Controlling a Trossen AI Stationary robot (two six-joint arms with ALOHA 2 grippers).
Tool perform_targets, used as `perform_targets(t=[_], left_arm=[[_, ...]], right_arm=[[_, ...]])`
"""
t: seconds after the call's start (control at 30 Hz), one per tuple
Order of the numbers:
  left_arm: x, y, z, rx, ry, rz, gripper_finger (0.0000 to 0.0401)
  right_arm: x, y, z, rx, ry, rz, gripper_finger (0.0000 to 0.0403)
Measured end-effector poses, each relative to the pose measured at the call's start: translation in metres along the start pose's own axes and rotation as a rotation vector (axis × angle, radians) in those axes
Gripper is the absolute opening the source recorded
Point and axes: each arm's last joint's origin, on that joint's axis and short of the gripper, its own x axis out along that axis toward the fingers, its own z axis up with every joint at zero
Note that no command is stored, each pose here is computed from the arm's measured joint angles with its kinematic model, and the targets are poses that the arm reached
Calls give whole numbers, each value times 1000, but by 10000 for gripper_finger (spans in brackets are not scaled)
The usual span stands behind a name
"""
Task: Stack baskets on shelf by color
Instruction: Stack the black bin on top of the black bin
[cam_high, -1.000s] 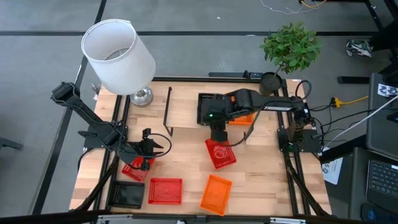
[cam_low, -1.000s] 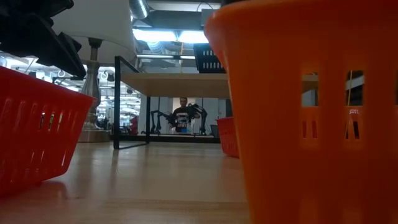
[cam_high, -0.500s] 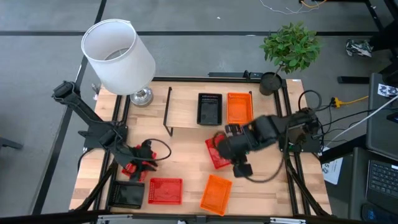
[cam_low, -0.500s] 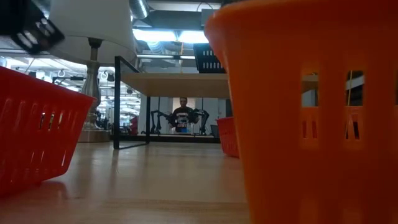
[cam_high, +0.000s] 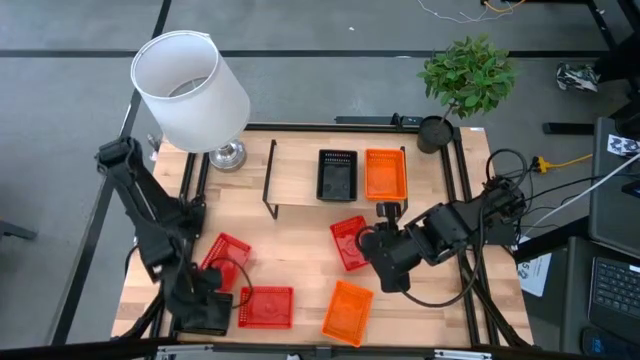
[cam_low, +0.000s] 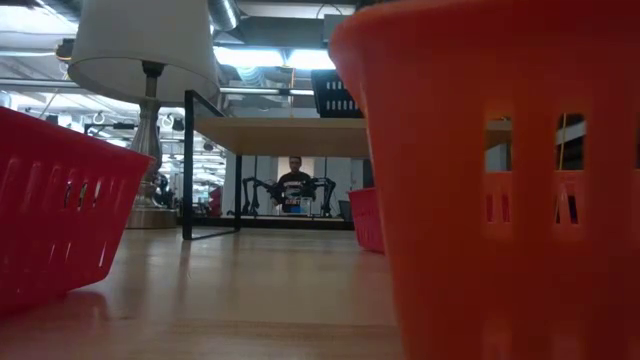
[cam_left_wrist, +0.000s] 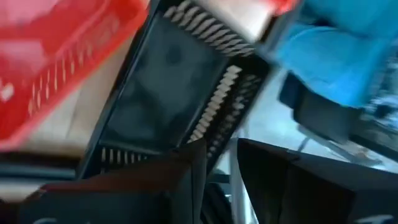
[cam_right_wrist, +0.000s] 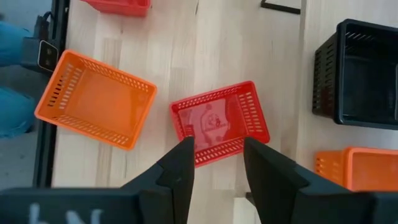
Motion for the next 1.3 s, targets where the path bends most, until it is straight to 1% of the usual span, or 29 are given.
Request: perform_targets(t=[0.17, 0.3, 0.43, 0.57, 0.73, 0.83, 0.93, 1.1, 1.23, 1.3], left_arm=[[35, 1, -6, -107, 2, 106, 84], [62, 3, -7, -151, -12, 164, 84], [82, 5, -2, -139, -36, 188, 84], [88, 6, 14, -94, -178, 200, 84], [84, 7, 43, -32, -343, 215, 84], [79, 9, 66, 4, -403, 238, 84], [73, 10, 94, 50, -485, 246, 84], [58, 6, 143, 183, -660, 184, 84], [39, 1, 181, 302, -832, 117, 84], [29, 0, 197, 342, -911, 78, 84]], right_arm=[[0, 0, 0, -14, 0, 0, 137], [0, 0, 0, -52, 0, 0, 137], [0, 0, 0, -59, 0, 0, 137], [0, 0, 0, -59, 0, 0, 137], [0, 0, 0, -35, 1, 1, 137], [0, 1, 0, -34, 1, 3, 137], [0, 1, 0, -35, 1, 5, 137], [0, 1, 0, -8, 1, 5, 137], [0, 2, -1, 0, 1, 5, 137], [0, 2, -1, 22, 1, 5, 137]])
